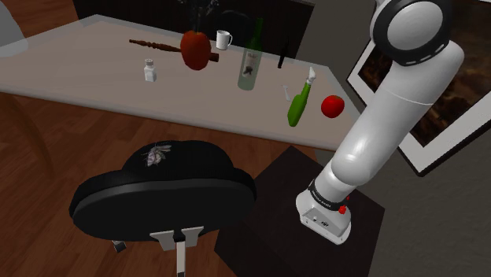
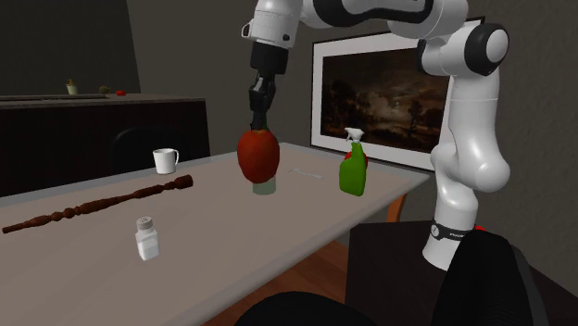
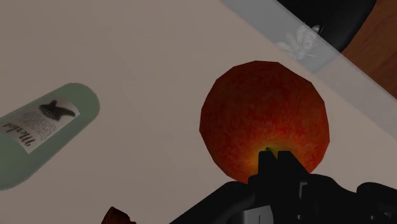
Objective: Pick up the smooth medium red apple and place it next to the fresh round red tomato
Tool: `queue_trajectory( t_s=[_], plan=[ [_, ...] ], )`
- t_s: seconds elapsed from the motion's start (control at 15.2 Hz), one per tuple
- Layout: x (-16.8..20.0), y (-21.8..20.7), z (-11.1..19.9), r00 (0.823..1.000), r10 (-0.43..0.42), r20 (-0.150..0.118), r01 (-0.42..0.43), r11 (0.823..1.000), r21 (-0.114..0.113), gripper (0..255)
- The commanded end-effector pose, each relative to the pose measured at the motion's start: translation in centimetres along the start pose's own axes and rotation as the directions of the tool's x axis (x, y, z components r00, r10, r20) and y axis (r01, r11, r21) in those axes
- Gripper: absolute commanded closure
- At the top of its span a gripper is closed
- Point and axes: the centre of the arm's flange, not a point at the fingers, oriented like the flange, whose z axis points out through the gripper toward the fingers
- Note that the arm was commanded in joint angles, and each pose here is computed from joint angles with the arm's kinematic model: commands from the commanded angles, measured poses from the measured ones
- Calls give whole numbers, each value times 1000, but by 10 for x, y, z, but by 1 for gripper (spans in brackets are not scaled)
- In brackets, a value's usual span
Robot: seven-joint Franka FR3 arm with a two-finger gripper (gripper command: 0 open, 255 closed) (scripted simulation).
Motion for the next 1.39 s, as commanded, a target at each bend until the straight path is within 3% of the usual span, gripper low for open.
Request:
queue_trajectory(
  t_s=[0.0, 0.4, 1.32],
  plan=[
    [3, 1, -11, 1000, 0, 0, 0, 1000, 0, 255],
    [10, 2, -38, 1000, 0, 0, 0, 1000, 0, 255],
    [-12, 185, -36, 1000, 0, 0, 0, 1000, 0, 255]
  ],
)
